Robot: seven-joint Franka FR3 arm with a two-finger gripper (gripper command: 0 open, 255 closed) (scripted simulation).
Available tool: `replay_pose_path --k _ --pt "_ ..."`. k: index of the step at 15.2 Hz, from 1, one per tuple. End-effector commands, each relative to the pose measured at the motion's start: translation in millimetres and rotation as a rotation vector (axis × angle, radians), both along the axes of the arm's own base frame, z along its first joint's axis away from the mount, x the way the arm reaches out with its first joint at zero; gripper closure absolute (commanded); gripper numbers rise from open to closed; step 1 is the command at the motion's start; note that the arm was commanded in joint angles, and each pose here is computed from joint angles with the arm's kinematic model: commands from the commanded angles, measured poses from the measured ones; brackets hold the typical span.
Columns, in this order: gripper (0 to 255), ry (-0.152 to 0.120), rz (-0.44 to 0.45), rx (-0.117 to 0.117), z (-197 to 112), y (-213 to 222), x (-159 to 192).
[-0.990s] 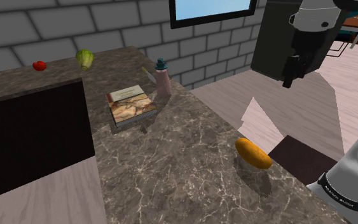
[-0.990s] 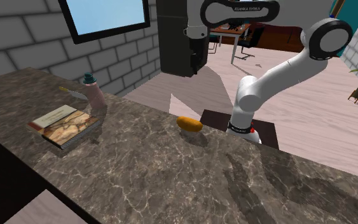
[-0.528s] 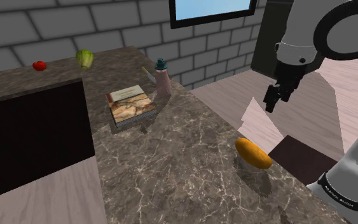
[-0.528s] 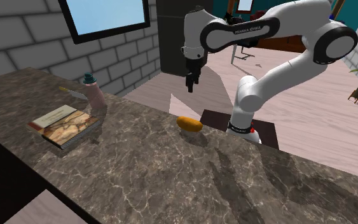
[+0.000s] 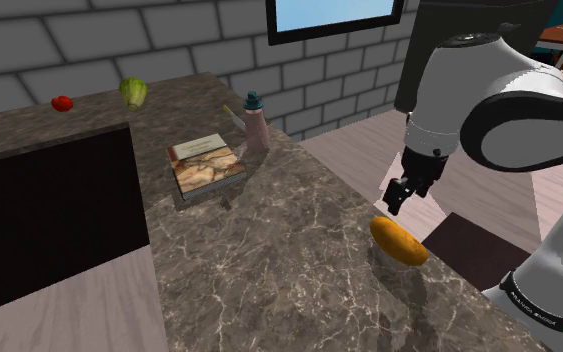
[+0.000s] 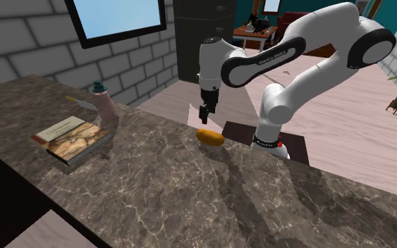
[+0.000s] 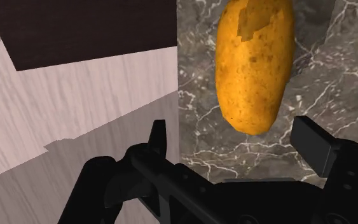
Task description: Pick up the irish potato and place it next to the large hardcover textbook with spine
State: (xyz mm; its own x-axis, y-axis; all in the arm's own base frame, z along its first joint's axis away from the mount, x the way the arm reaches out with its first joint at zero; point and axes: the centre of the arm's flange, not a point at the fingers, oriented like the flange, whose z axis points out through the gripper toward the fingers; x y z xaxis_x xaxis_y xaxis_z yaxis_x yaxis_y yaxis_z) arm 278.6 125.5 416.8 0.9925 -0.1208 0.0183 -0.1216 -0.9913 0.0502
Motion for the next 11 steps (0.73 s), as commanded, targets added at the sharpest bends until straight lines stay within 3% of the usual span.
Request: replay_pose_path --k 1,3,11 --pt "0 -0.013 -0.016 -0.002 -24 17 2" --pt "0 -0.024 -0.030 -0.006 -44 34 3" --pt "0 -0.025 -0.031 -0.006 -86 33 5"
